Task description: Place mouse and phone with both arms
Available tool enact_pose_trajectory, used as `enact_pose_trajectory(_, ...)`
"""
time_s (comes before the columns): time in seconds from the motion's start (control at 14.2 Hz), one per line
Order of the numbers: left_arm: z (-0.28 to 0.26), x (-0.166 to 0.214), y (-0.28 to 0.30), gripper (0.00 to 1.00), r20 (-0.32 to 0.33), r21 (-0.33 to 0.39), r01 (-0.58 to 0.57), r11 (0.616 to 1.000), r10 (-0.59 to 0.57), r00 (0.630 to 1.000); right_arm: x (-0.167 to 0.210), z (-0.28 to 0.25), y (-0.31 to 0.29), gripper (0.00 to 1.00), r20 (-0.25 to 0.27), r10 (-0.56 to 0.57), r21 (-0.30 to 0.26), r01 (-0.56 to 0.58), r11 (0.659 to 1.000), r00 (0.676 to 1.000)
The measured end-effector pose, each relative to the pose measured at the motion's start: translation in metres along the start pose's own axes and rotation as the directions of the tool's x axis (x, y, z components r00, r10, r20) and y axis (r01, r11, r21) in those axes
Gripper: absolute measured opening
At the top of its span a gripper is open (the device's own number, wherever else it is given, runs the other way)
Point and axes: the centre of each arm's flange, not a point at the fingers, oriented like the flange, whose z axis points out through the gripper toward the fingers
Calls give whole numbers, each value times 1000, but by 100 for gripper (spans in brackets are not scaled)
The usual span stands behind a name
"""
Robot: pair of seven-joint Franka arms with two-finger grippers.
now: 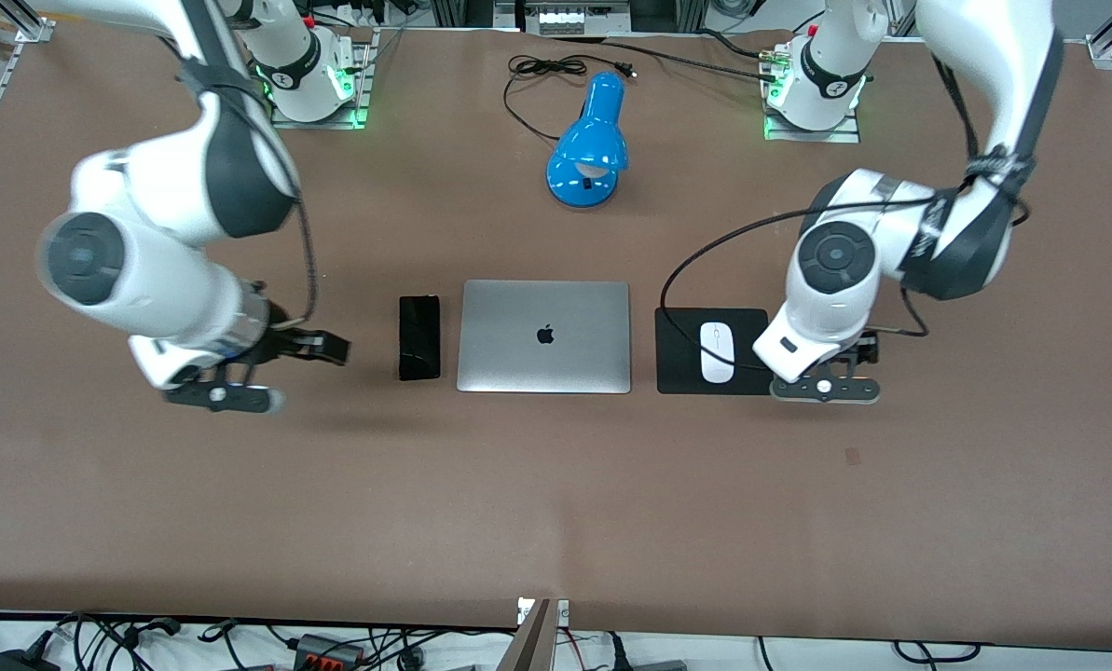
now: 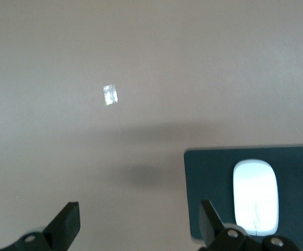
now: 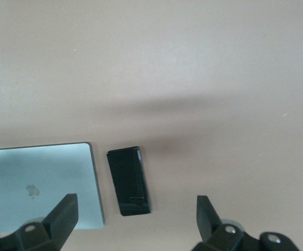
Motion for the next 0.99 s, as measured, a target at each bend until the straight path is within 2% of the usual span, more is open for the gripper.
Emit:
enact_pose_trajectory(0.21, -51, 8, -12, 100, 32, -156, -12, 988, 17, 999, 18, -37, 54, 100, -47, -80, -30, 78, 996, 996)
enact_pose_trajectory(0.42, -91, 6, -65, 100, 114, -228, -20, 973, 47, 992, 26, -75, 120, 100, -99, -62, -32, 59, 998, 993)
enact_pose_trajectory(0.56, -124, -4, -99, 100, 134, -241, -46, 970, 80, 988, 23, -96, 157, 100, -119, -74, -18, 72, 997, 990)
enact_pose_trajectory(0.71, -145, -14, -119, 100, 111, -252, -71, 965, 101, 989, 18, -111, 179, 100, -134, -74, -2, 75, 997, 988)
enact_pose_trajectory(0.85, -152, -24, -145, 100, 100, -267, -46, 962, 75, 992, 11, -119, 187, 100, -138, -80, -1, 81, 997, 987)
enact_pose_trajectory(0.99, -151, -37, -174, 100, 57, -314, 22, 949, -4, 998, 2, -125, 187, 100, -136, -98, -37, 94, 995, 986)
